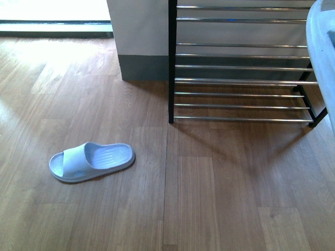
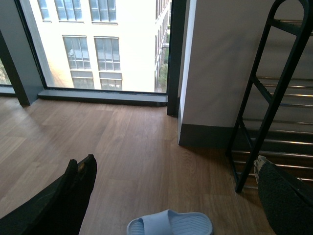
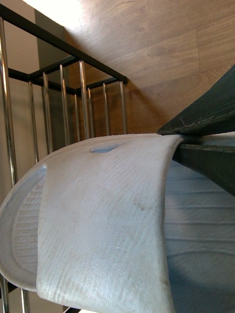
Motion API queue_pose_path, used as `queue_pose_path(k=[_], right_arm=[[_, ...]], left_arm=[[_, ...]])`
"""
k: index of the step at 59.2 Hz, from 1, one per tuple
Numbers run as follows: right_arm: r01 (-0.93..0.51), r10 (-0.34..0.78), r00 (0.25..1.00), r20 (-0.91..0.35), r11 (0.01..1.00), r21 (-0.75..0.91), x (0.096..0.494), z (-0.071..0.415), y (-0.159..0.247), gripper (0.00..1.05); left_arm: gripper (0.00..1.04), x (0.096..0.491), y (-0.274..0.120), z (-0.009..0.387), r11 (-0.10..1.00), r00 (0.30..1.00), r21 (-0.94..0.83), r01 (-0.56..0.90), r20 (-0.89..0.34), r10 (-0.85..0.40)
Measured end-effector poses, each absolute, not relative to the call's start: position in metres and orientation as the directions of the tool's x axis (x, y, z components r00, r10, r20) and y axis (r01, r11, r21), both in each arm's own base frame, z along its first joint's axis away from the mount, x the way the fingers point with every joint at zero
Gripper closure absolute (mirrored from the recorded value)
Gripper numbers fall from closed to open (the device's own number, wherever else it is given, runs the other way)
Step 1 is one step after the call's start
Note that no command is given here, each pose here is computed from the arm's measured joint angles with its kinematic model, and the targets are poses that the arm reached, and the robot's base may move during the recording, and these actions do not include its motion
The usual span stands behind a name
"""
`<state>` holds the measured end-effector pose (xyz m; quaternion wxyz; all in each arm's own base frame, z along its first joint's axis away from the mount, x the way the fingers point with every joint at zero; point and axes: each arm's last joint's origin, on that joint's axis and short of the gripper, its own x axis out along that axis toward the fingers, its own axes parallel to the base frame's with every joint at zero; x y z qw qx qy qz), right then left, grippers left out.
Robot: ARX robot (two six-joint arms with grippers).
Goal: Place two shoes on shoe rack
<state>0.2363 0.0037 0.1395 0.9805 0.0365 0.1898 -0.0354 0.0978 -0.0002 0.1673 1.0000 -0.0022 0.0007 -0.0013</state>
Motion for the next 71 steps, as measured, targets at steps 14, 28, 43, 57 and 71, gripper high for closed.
queue_pose_path(k=[14, 28, 43, 57, 71], right_arm=[[0.084, -0.056, 0.926, -0.374, 0.995, 0.058, 0.236, 0.140, 0.004, 1.03], [0.085, -0.057, 0.925, -0.374, 0.995, 0.058, 0.236, 0.140, 0.004, 1.03], [0.083, -0.056, 0.926, -0.374, 0.995, 0.058, 0.236, 0.140, 0.004, 1.03], [0.083, -0.055, 0.926, -0.374, 0.995, 0.058, 0.236, 0.140, 0.004, 1.03], [0.083, -0.055, 0.926, -0.374, 0.995, 0.058, 0.236, 0.140, 0.004, 1.03]], left_arm=[[0.09, 0.116, -0.002, 0.170, 0.966, 0.932, 0.029, -0.256, -0.258, 0.254], [0.09, 0.198, -0.011, 0.166, 0.991, 0.914, 0.017, -0.135, -0.383, 0.131], [0.09, 0.282, -0.041, 0.084, 0.983, 0.769, 0.019, -0.181, -0.620, 0.153], [0.09, 0.330, -0.085, -0.045, 0.921, 0.546, 0.079, -0.382, -0.785, 0.294], [0.09, 0.360, -0.091, -0.103, 0.864, 0.463, 0.135, -0.485, -0.799, 0.385]])
